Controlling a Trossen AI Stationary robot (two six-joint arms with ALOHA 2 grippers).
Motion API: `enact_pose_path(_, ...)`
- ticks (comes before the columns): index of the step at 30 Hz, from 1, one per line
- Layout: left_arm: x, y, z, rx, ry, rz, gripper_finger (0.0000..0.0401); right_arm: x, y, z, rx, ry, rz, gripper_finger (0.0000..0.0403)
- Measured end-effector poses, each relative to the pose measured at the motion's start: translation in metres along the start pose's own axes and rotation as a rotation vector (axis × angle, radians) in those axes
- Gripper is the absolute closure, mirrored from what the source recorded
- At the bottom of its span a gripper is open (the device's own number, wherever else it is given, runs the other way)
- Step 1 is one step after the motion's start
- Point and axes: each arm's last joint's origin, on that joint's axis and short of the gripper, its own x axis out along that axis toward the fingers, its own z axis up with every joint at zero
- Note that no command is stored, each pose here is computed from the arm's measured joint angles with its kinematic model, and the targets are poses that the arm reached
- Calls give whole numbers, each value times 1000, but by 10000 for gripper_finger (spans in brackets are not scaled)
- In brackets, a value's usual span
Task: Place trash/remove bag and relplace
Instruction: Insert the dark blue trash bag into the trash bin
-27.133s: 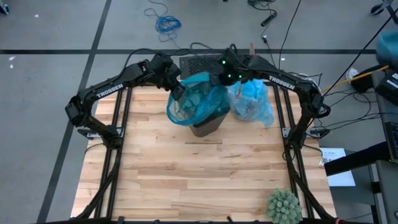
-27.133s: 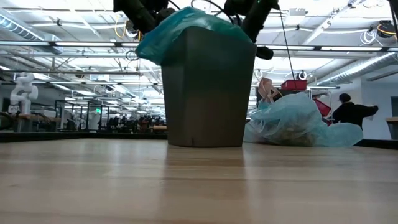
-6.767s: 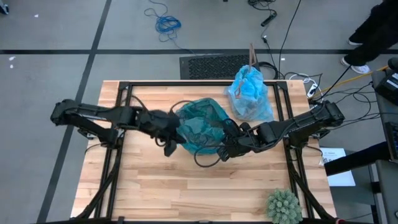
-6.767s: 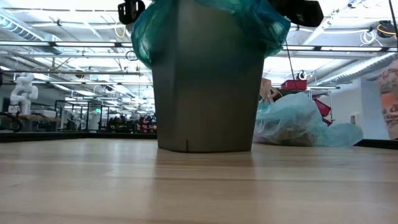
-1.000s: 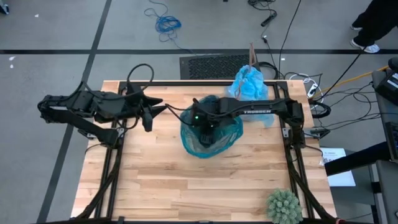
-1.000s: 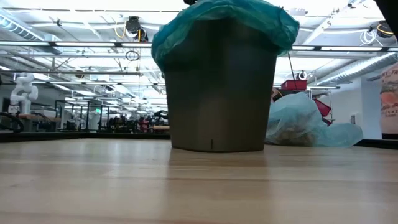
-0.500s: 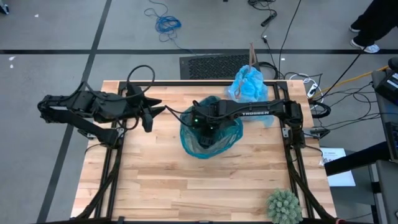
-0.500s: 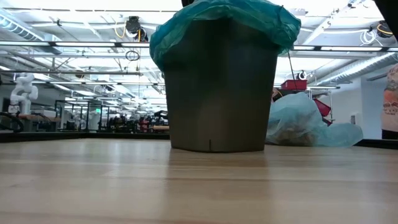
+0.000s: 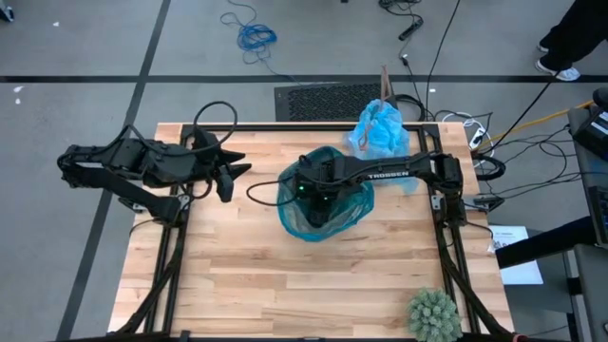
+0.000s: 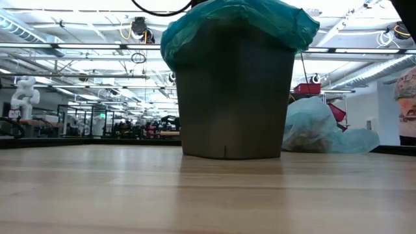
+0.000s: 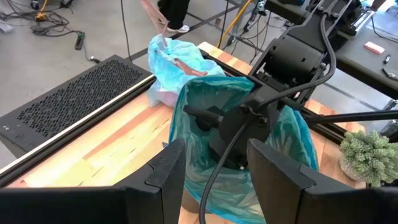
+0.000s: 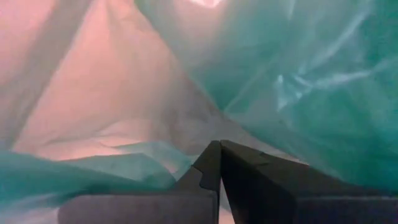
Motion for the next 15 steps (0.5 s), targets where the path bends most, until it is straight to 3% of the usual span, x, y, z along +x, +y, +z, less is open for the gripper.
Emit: enact_pose_path(15,0,0,0,0,1,0,235,18,-7,4,-2,22,-3,403)
